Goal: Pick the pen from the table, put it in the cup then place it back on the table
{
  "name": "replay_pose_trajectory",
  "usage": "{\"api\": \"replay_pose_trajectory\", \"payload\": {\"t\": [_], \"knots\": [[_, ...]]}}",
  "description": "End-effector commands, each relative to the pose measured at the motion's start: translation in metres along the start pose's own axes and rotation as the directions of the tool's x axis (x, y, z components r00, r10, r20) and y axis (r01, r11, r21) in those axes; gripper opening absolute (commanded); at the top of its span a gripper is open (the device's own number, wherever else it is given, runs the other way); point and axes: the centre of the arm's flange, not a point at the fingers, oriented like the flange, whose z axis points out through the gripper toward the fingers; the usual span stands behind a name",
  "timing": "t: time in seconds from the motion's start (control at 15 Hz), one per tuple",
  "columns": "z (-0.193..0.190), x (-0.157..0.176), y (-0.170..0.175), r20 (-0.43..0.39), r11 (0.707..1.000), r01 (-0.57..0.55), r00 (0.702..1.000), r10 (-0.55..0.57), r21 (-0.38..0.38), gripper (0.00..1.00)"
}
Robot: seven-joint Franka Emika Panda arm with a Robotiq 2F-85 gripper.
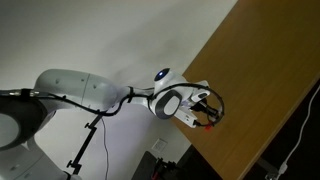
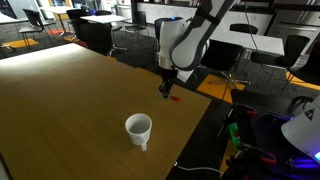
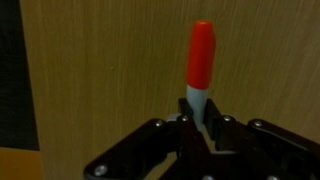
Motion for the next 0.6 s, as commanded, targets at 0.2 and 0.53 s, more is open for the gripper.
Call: {"api": "replay_pose_trajectory", "payload": {"t": [0.2,0.53], "knots": [[-0.087,-0.001,-0.001,0.015,0.998,-0.055,0.998,0.055,0.021,0.05],[-0.134,0.016,-0.016,0.025,0.998,-0.046,0.999,0.045,0.033,0.05]]}}
